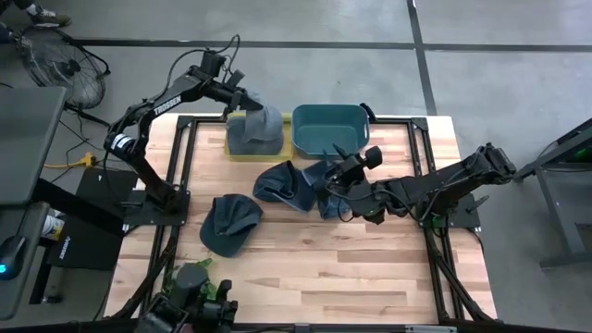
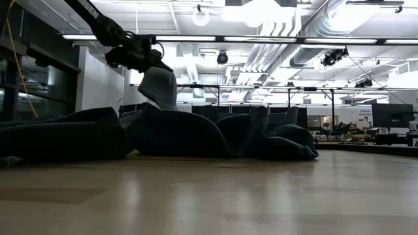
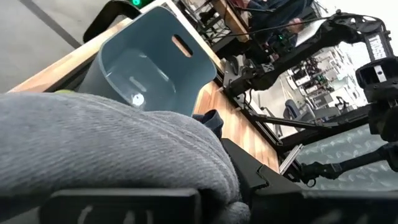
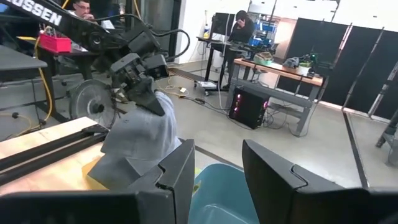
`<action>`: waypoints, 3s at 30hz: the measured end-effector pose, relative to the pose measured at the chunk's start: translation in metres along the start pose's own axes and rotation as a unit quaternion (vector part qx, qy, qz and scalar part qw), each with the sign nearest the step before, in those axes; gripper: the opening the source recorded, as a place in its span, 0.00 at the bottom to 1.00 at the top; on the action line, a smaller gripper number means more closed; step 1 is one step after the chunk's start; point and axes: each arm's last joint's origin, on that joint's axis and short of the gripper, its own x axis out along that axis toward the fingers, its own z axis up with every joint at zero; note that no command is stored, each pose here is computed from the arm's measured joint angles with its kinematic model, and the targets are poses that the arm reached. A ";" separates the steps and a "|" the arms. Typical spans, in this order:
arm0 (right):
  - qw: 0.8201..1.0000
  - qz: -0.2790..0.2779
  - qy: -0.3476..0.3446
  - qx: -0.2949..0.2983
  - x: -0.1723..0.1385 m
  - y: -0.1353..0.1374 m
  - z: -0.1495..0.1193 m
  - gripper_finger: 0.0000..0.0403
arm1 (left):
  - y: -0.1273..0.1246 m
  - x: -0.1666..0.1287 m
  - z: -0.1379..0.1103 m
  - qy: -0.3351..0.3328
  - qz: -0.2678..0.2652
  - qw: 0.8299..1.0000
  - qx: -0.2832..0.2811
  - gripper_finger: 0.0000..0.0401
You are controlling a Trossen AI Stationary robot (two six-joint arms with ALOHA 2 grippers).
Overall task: Pick & Place hat
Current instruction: Put the gray cap into the yellow bin
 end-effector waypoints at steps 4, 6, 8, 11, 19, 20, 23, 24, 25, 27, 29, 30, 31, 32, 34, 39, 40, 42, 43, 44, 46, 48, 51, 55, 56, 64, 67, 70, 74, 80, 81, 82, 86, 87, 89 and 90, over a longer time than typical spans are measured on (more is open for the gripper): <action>1.000 0.010 0.002 -0.003 0.000 0.001 -0.001 0.32 | 0.003 0.014 -0.004 0.018 -0.001 1.000 -0.008 0.05; 1.000 0.011 0.003 -0.004 0.000 0.001 -0.001 0.32 | 0.003 0.021 -0.005 0.023 -0.006 1.000 -0.004 0.05; 1.000 0.011 0.003 -0.005 0.000 0.001 -0.001 0.32 | 0.004 0.027 -0.007 0.031 -0.007 0.999 -0.007 0.05; 1.000 0.014 0.003 -0.005 0.000 0.001 -0.001 0.32 | 0.003 0.036 -0.007 0.035 0.006 0.999 0.004 0.05; 1.000 0.018 0.004 -0.004 0.000 0.001 -0.001 0.32 | 0.007 0.037 -0.009 0.035 0.058 0.998 0.000 0.05; 1.000 0.018 0.004 -0.004 0.000 0.001 -0.001 0.32 | 0.007 0.037 -0.009 0.036 0.062 0.997 -0.001 0.05; 1.000 0.018 0.004 -0.005 0.000 0.001 -0.001 0.32 | 0.009 0.037 -0.012 0.047 0.082 0.996 -0.004 0.05; 1.000 0.018 0.004 -0.005 0.000 0.001 -0.001 0.32 | 0.009 0.036 -0.014 0.053 0.091 0.994 -0.006 0.05; 1.000 0.018 0.004 -0.005 0.000 0.001 -0.001 0.32 | 0.010 0.036 -0.016 0.059 0.101 0.993 -0.007 0.05; 1.000 0.019 0.005 -0.006 0.000 0.001 -0.001 0.32 | 0.011 0.035 -0.019 0.072 0.129 0.989 -0.007 0.05; 1.000 0.022 0.005 -0.006 0.000 0.001 -0.001 0.32 | 0.013 0.034 -0.021 0.080 0.162 0.983 -0.007 0.05; 1.000 0.025 0.006 -0.006 0.000 0.001 -0.001 0.32 | 0.014 0.034 -0.021 0.081 0.175 0.981 -0.006 0.05; 1.000 0.029 0.006 -0.006 0.000 0.002 -0.001 0.32 | 0.014 0.034 -0.021 0.080 0.181 0.980 -0.005 0.05; 0.999 0.031 0.007 -0.007 0.000 0.002 -0.002 0.32 | 0.014 0.034 -0.021 0.079 0.183 0.980 -0.004 0.05; 0.999 0.032 0.008 -0.009 0.000 0.002 -0.002 0.32 | 0.014 0.034 -0.021 0.079 0.183 0.980 -0.007 0.05; 0.999 0.032 0.008 -0.006 0.000 0.002 -0.002 0.32 | 0.016 0.032 -0.028 0.104 0.222 0.969 -0.041 0.05; 0.999 0.032 0.009 -0.003 0.000 0.002 -0.003 0.32 | 0.015 0.031 -0.030 0.109 0.222 0.968 -0.044 0.05; 0.999 0.034 0.012 0.001 0.000 0.001 -0.004 0.32 | 0.015 0.033 -0.031 0.117 0.227 0.966 -0.049 0.05; 0.999 0.035 0.015 0.002 0.000 0.001 -0.005 0.32 | 0.015 0.033 -0.032 0.117 0.233 0.964 -0.050 0.05; 0.999 0.036 0.016 0.003 0.000 0.001 -0.006 0.32 | 0.014 0.034 -0.032 0.117 0.236 0.963 -0.049 0.05; 0.999 0.036 0.021 0.003 0.000 0.001 -0.008 0.32 | 0.013 0.034 -0.031 0.117 0.237 0.963 -0.051 0.05; 0.999 0.036 0.024 0.003 0.000 0.001 -0.009 0.32 | 0.012 0.033 -0.032 0.116 0.237 0.963 -0.056 0.05; 0.999 0.036 0.026 0.003 0.000 0.000 -0.010 0.32 | 0.008 0.031 -0.032 0.118 0.231 0.963 -0.064 0.05; 0.999 0.036 0.027 0.001 0.000 0.000 -0.011 0.32 | 0.001 0.028 -0.032 0.119 0.228 0.964 -0.067 0.05; 0.999 0.036 0.027 0.000 0.000 0.000 -0.011 0.32 | 0.000 0.027 -0.032 0.119 0.227 0.964 -0.067 0.05; 0.999 0.037 0.030 -0.005 0.002 -0.001 -0.011 0.32 | -0.008 0.022 -0.036 0.130 0.218 0.962 -0.097 0.05; 0.998 0.043 0.035 -0.005 0.006 -0.001 -0.012 0.32 | -0.010 0.024 -0.037 0.135 0.207 0.964 -0.102 0.05; 0.998 0.050 0.040 -0.004 0.010 -0.002 -0.012 0.32 | -0.011 0.025 -0.036 0.133 0.193 0.966 -0.109 0.05; 0.998 0.054 0.044 -0.004 0.014 -0.003 -0.012 0.32 | -0.016 0.023 -0.027 0.120 0.191 0.969 -0.101 0.05; 0.997 0.054 0.046 -0.011 0.013 -0.003 -0.013 0.32 | -0.031 0.016 -0.011 0.117 0.193 0.969 -0.097 0.05; 0.997 0.054 0.047 -0.012 0.013 -0.003 -0.013 0.32 | -0.033 0.015 -0.011 0.120 0.194 0.969 -0.101 0.05; 0.997 0.054 0.047 -0.012 0.013 -0.003 -0.013 0.32 | -0.034 0.015 -0.010 0.123 0.194 0.968 -0.104 0.05; 0.997 0.054 0.047 -0.009 0.013 -0.003 -0.014 0.32 | -0.037 0.018 -0.012 0.134 0.197 0.965 -0.110 0.05; 0.997 0.054 0.047 -0.009 0.013 -0.003 -0.014 0.32 | -0.039 0.020 -0.014 0.139 0.193 0.965 -0.111 0.05; 0.997 0.054 0.048 -0.009 0.013 -0.003 -0.014 0.32 | -0.042 0.024 -0.014 0.143 0.193 0.965 -0.105 0.05; 0.997 0.055 0.048 -0.009 0.013 -0.003 -0.014 0.32 | -0.043 0.026 -0.015 0.144 0.197 0.964 -0.101 0.05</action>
